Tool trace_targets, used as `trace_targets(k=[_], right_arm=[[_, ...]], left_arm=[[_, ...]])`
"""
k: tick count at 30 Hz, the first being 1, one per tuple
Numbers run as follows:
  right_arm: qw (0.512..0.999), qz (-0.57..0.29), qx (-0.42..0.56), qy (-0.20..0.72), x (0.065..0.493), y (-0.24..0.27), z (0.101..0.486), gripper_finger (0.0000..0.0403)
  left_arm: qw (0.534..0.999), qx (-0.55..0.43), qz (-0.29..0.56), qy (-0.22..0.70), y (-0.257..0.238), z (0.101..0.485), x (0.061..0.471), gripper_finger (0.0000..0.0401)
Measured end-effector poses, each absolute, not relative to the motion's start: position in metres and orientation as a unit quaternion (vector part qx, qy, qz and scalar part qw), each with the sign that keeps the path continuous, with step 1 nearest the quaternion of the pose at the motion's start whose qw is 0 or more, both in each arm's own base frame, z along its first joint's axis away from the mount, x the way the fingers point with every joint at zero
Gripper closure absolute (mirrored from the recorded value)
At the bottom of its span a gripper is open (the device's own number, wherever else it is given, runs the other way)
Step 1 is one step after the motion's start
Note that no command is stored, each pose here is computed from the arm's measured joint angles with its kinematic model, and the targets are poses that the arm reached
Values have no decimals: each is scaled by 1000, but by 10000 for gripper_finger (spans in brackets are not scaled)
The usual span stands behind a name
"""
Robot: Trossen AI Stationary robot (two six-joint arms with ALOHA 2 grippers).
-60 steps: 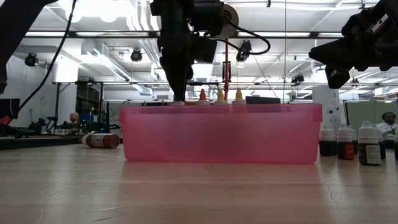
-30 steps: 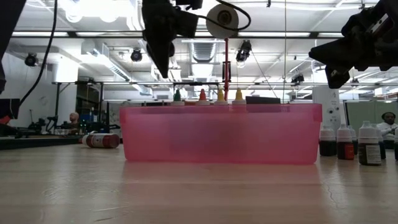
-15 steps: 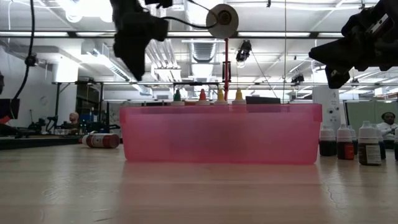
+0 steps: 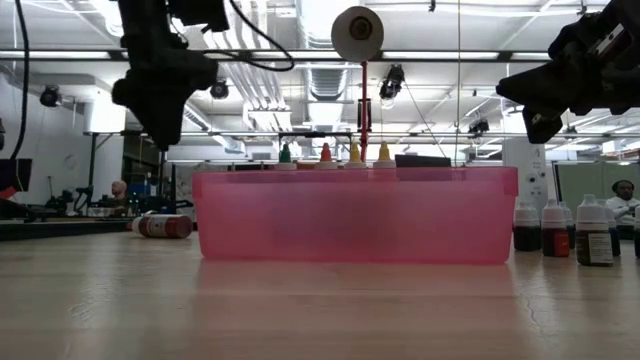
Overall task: Pick & Place food coloring
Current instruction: Put the large red food coloring bottle into the red bin
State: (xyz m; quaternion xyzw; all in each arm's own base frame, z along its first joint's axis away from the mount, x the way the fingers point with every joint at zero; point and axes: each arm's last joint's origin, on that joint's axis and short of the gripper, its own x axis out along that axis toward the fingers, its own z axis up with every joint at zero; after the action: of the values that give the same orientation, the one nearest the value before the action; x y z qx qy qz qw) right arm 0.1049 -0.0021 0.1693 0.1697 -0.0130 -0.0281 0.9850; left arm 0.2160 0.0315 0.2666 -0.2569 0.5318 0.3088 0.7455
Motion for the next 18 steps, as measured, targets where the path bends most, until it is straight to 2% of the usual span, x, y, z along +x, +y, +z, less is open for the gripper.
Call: trace_targets(k=[7, 12, 18], right_arm=[[985, -28, 170, -13, 105, -2, 169, 374], [985, -28, 170, -13, 105, -2, 169, 374], [982, -28, 187, -14, 105, -2, 169, 374]], left_arm=[[720, -332, 359, 493, 32, 267, 211, 254], [681, -404, 411, 452, 36, 267, 210, 254], [578, -536, 506, 351, 48, 267, 208, 254]])
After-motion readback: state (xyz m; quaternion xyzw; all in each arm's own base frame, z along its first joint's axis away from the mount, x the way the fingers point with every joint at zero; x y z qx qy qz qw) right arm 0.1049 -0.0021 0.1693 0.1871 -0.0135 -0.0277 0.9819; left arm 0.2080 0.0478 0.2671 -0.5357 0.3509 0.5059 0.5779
